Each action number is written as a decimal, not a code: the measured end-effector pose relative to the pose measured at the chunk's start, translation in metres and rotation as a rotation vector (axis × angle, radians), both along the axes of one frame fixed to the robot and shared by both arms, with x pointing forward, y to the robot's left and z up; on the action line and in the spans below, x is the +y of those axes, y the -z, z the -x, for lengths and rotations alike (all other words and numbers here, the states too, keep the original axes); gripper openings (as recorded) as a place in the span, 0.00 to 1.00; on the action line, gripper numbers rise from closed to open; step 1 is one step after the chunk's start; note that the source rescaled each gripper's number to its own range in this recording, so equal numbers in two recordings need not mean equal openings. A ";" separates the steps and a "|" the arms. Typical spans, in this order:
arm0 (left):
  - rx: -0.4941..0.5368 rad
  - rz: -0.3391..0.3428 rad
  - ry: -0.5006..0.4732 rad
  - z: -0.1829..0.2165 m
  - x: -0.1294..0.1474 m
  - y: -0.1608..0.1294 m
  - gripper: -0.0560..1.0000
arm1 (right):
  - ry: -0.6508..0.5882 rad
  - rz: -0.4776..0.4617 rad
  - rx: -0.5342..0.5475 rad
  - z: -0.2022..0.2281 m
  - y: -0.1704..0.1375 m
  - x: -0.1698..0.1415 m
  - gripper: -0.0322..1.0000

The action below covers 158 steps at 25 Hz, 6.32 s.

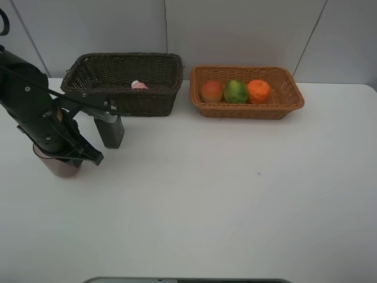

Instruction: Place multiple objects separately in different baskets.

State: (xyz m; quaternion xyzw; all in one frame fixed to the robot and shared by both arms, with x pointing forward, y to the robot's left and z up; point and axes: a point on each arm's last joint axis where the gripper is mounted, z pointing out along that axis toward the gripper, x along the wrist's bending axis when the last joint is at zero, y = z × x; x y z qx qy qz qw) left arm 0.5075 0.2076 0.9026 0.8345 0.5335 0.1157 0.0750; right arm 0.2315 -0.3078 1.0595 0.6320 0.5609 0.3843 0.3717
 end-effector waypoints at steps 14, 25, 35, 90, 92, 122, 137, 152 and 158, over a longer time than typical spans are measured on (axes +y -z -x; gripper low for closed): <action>-0.060 0.010 -0.059 0.007 0.006 -0.067 0.05 | 0.000 0.000 0.000 0.000 0.000 0.000 0.96; -0.193 0.083 -0.188 -0.012 0.002 -0.153 0.05 | 0.000 0.000 0.000 0.000 0.000 0.000 0.96; -0.421 0.160 -0.202 -0.053 -0.009 -0.183 0.05 | 0.000 0.000 0.000 0.000 0.000 0.000 0.96; -0.607 0.287 -0.066 -0.161 -0.011 -0.038 0.90 | 0.000 -0.001 0.000 0.000 0.000 0.000 0.96; -0.626 0.290 -0.068 -0.159 -0.010 -0.050 0.91 | 0.000 -0.001 0.000 0.000 0.000 0.000 0.96; -0.162 0.208 -0.316 -0.071 -0.023 -0.125 1.00 | 0.000 -0.001 0.000 0.000 0.000 0.000 0.96; -0.089 0.196 -0.364 -0.085 -0.029 -0.085 1.00 | 0.000 -0.001 0.000 0.000 0.000 0.000 0.96; -0.108 0.213 -0.359 -0.092 -0.032 -0.075 1.00 | 0.000 -0.001 0.000 0.000 0.000 0.000 0.96; -0.106 0.212 -0.359 -0.093 -0.032 -0.073 1.00 | 0.000 -0.001 0.000 0.000 0.000 0.000 0.96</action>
